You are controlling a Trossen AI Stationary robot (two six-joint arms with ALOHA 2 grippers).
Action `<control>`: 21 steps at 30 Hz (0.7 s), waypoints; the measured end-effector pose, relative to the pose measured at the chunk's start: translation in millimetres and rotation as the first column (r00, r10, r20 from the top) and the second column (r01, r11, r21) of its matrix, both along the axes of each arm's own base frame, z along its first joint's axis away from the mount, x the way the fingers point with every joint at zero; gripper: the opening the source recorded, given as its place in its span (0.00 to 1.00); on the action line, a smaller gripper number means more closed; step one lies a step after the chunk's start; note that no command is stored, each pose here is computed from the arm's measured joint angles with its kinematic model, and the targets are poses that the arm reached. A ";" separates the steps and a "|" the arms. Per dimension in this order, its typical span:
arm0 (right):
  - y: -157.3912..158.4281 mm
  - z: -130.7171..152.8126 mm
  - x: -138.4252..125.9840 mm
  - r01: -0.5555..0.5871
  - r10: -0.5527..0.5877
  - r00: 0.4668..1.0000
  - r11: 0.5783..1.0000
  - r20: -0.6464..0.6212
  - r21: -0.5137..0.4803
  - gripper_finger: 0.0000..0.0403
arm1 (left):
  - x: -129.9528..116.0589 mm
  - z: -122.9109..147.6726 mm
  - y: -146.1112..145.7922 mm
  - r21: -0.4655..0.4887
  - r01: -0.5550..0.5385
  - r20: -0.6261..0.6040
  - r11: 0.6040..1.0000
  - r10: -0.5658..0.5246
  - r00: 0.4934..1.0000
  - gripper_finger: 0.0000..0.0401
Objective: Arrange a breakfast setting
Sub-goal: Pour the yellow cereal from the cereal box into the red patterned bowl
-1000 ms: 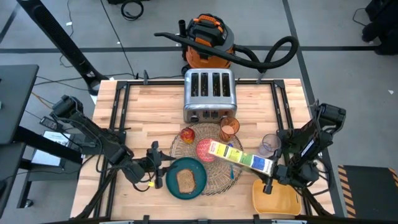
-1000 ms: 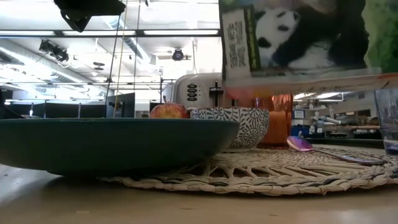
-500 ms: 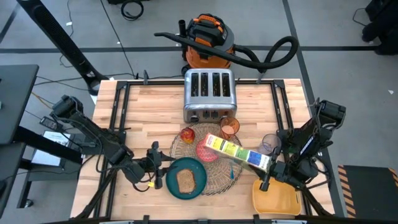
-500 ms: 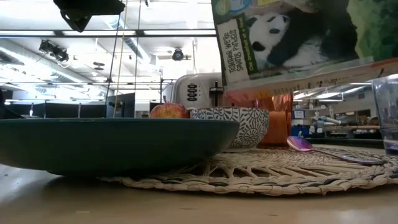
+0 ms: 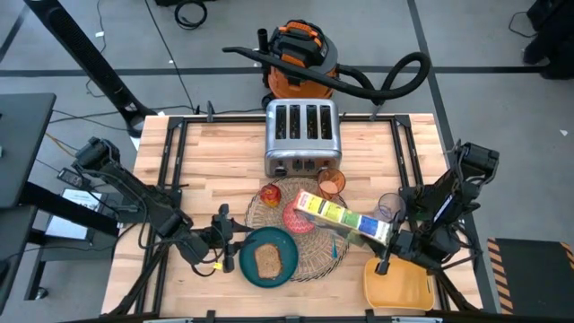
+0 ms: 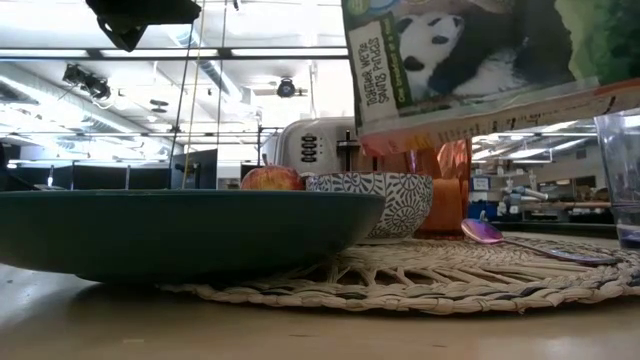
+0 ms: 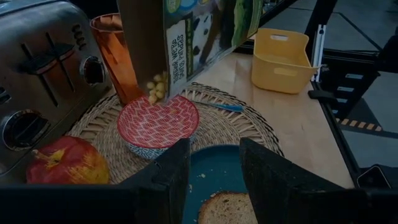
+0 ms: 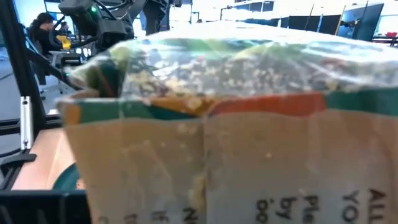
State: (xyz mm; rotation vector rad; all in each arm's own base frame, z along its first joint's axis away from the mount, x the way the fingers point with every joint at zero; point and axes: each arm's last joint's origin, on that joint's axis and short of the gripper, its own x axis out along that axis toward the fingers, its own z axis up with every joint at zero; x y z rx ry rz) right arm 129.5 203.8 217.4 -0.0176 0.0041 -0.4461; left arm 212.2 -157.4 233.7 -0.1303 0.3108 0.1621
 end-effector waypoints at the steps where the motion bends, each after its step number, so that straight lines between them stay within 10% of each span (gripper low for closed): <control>1: 0.6 0.3 -1.2 -0.005 0.005 1.000 1.000 0.001 0.003 0.44 | 0.0 0.0 0.0 0.000 0.000 0.000 1.000 0.000 1.000 0.36; 21: 1.4 7.4 -10.0 -0.041 0.041 0.999 0.999 0.002 0.003 0.44 | 0.0 0.1 0.0 -0.003 -0.001 0.001 1.000 0.001 1.000 0.36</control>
